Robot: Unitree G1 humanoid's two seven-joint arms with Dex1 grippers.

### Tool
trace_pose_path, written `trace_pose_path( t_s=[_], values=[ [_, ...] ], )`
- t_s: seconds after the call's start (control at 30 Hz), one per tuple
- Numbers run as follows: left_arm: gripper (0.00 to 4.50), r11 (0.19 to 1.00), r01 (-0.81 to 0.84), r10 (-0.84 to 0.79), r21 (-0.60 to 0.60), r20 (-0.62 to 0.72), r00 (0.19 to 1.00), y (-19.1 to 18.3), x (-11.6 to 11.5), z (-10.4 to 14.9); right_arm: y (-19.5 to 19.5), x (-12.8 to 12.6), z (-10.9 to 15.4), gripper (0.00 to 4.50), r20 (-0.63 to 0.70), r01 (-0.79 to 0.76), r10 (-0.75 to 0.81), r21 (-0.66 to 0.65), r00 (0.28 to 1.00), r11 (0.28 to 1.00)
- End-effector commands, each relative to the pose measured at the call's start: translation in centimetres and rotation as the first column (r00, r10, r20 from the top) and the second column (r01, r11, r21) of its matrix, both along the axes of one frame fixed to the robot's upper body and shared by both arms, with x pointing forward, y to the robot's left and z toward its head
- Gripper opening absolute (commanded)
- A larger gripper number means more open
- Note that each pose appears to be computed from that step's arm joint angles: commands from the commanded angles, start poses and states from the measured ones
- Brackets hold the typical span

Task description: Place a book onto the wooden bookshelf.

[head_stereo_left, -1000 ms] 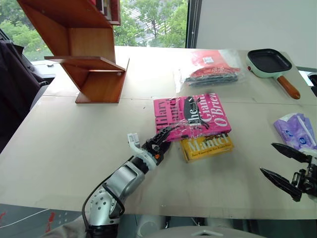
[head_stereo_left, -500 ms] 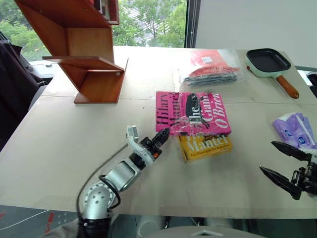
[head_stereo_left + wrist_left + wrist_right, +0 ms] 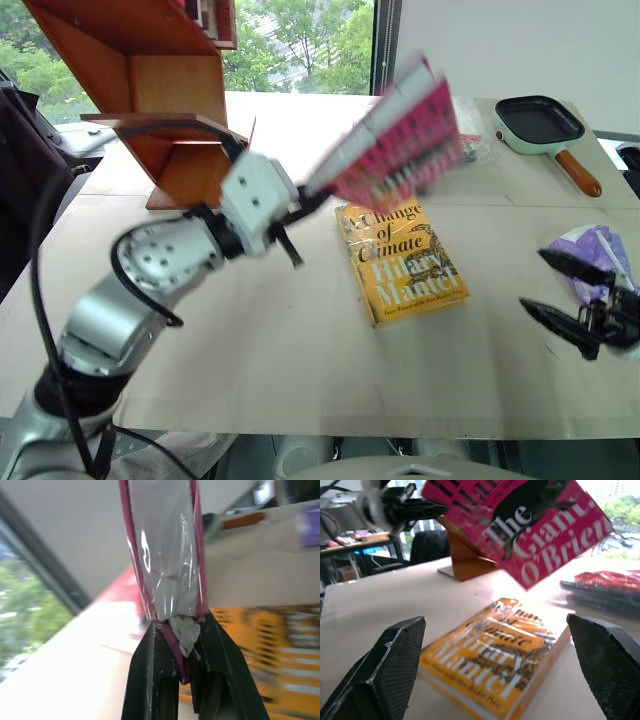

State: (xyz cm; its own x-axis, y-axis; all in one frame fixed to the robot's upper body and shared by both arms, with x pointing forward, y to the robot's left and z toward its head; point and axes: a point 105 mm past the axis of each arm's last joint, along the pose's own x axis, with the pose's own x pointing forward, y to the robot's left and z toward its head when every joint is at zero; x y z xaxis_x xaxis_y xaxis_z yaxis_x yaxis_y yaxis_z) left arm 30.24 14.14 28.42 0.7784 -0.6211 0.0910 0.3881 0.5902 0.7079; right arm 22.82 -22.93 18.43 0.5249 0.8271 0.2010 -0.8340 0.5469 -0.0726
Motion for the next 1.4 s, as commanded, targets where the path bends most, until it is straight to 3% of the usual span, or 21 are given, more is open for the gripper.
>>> trace_pose_path(
  t_s=[0.03, 0.2, 0.27, 0.33, 0.43, 0.57, 0.63, 0.67, 0.73, 0.77, 0.8, 0.87, 0.93, 1.0, 1.1, 1.2, 1.23, 1.33, 1.4],
  values=[
    [0.01, 0.966, -0.164, 0.103, 0.202, 0.284, 0.953, 1.3, -0.9, 4.5, -0.3, 1.2, 1.8, 4.50, 0.040, -0.039, 0.038, 0.021, 0.998, 0.999],
    [0.01, 0.787, -0.436, 0.132, 0.437, 0.572, 0.810, 3.1, -1.8, 9.4, -0.7, 3.3, 3.1, 4.50, 0.069, -0.079, 0.076, 0.032, 0.995, 0.996],
    [0.01, 0.731, -0.476, 0.116, 0.490, 0.598, 0.793, 3.4, -2.0, 10.1, -0.7, 3.8, 3.2, 4.50, 0.074, -0.090, 0.088, 0.029, 0.993, 0.996],
    [0.01, 0.725, -0.487, 0.122, 0.487, 0.605, 0.787, 3.4, -2.3, 10.8, -0.5, 4.5, 3.0, 4.50, 0.084, -0.104, 0.102, 0.023, 0.991, 0.994],
    [0.01, 0.737, -0.470, 0.142, 0.486, 0.569, 0.810, 3.5, -2.2, 10.3, -0.2, 5.1, 2.8, 4.50, 0.092, -0.123, 0.120, 0.026, 0.988, 0.992],
    [0.01, 0.780, -0.389, 0.170, 0.490, 0.432, 0.886, 3.4, -1.7, 6.7, 0.4, 5.9, 2.6, 4.50, 0.095, -0.155, 0.151, 0.032, 0.984, 0.987],
    [0.01, 0.864, -0.329, 0.181, 0.381, 0.374, 0.910, 2.7, -1.6, 5.7, 0.6, 5.9, 2.5, 4.50, 0.095, -0.163, 0.159, 0.031, 0.983, 0.986],
    [0.01, 0.922, -0.275, 0.175, 0.273, 0.339, 0.924, 2.0, -1.6, 5.4, 0.6, 5.9, 2.5, 4.50, 0.095, -0.162, 0.159, 0.030, 0.983, 0.986],
    [0.01, 0.987, -0.142, 0.154, -0.074, 0.209, 0.966, 0.8, -1.5, 4.6, 0.6, 5.7, 2.4, 4.50, 0.094, -0.157, 0.153, 0.029, 0.984, 0.987],
    [0.01, 0.964, -0.070, 0.104, -0.257, 0.121, 0.987, 0.3, -1.5, 4.0, 0.6, 5.6, 2.4, 4.50, 0.093, -0.151, 0.148, 0.028, 0.985, 0.988],
    [0.01, 0.918, -0.020, 0.045, -0.395, 0.054, 0.998, -0.2, -1.6, 3.5, 0.5, 5.4, 2.3, 4.50, 0.092, -0.146, 0.143, 0.027, 0.985, 0.989],
    [0.01, 0.693, 0.052, -0.096, -0.719, -0.021, 0.995, -0.1, -2.1, 3.1, 0.3, 4.9, 2.0, 4.50, 0.082, -0.133, 0.132, 0.015, 0.988, 0.991],
    [0.01, 0.467, -0.009, -0.209, -0.884, -0.121, 0.970, 0.7, -2.0, 1.1, 0.1, 4.4, 1.7, 4.50, 0.074, -0.124, 0.123, 0.001, 0.990, 0.992],
    [0.01, 0.337, -0.159, -0.318, -0.928, -0.271, 0.909, 1.3, -1.9, -2.4, -0.1, 4.0, 1.6, 4.50, 0.069, -0.113, 0.114, -0.009, 0.991, 0.994],
    [0.01, 0.286, -0.339, -0.468, -0.896, -0.439, 0.767, 1.2, -2.7, -7.1, -0.4, 3.5, 1.6, 4.50, 0.068, -0.094, 0.094, -0.012, 0.993, 0.996],
    [0.01, 0.211, -0.424, -0.624, -0.881, -0.455, 0.635, 0.9, -3.8, -8.8, -0.4, 3.1, 1.6, 4.50, 0.069, -0.079, 0.080, -0.010, 0.994, 0.997],
    [0.01, 0.220, -0.431, -0.682, -0.875, -0.453, 0.573, 0.5, -4.4, -9.2, -0.4, 2.9, 1.6, 4.50, 0.068, -0.074, 0.074, -0.011, 0.995, 0.997],
    [0.01, 0.359, -0.435, -0.760, -0.826, -0.529, 0.377, -1.0, -5.1, -11.6, -0.3, 2.4, 1.5, 4.50, 0.063, -0.062, 0.063, -0.007, 0.996, 0.998],
    [0.01, 0.407, -0.421, -0.778, -0.810, -0.550, 0.305, -1.5, -4.8, -12.2, 0.0, 2.3, 1.4, 4.50, 0.061, -0.061, 0.061, -0.005, 0.996, 0.998]
  ],
)
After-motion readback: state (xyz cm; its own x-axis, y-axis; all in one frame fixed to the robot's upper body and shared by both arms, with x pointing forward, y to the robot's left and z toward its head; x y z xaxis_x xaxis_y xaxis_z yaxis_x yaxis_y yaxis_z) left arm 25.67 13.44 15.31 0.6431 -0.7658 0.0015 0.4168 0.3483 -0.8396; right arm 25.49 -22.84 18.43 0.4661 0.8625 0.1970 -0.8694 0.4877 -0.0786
